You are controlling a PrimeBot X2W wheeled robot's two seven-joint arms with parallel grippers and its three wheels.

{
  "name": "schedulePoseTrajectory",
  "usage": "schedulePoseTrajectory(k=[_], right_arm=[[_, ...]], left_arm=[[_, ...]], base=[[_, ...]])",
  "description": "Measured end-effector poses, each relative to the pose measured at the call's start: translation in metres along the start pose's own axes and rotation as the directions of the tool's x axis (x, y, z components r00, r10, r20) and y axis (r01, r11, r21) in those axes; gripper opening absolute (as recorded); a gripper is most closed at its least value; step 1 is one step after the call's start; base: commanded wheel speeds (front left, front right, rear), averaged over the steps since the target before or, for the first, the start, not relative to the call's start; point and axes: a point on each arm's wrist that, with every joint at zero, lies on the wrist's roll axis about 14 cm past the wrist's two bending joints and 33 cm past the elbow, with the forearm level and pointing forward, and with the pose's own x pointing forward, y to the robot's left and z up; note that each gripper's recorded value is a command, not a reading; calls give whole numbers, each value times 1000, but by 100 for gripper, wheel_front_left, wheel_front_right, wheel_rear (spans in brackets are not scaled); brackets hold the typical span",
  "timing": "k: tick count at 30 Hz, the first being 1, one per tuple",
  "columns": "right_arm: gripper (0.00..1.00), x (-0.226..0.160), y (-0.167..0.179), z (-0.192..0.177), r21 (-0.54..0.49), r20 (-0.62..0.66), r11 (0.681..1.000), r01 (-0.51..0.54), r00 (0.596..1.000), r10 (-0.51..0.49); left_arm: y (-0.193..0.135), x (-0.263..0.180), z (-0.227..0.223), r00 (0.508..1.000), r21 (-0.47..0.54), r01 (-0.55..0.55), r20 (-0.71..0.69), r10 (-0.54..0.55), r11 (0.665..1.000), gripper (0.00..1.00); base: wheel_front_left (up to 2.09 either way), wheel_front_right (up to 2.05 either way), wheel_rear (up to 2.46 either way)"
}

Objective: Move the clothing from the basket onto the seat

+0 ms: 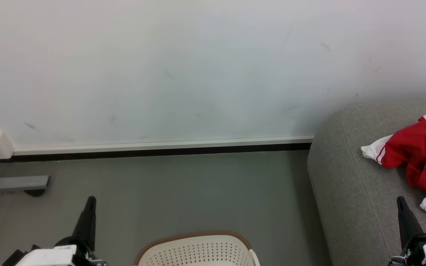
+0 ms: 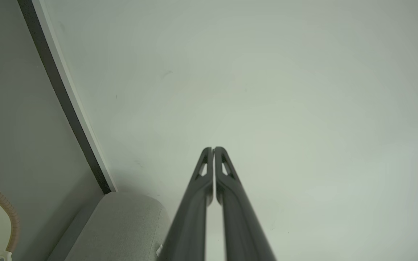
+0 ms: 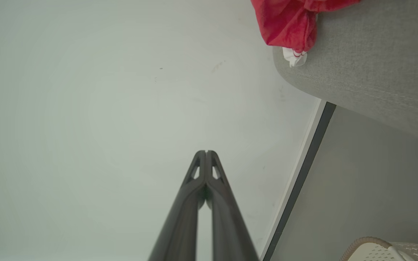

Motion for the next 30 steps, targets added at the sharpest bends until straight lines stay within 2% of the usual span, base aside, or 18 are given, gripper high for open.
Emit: schedulePoseTrajectory(k=[30], right_arm=[[0,0,0,0,1,1,1000,0,1000,0]], left_arm=[[0,0,0,1000,0,0,0,0,1000,0]], base=[[0,0,0]])
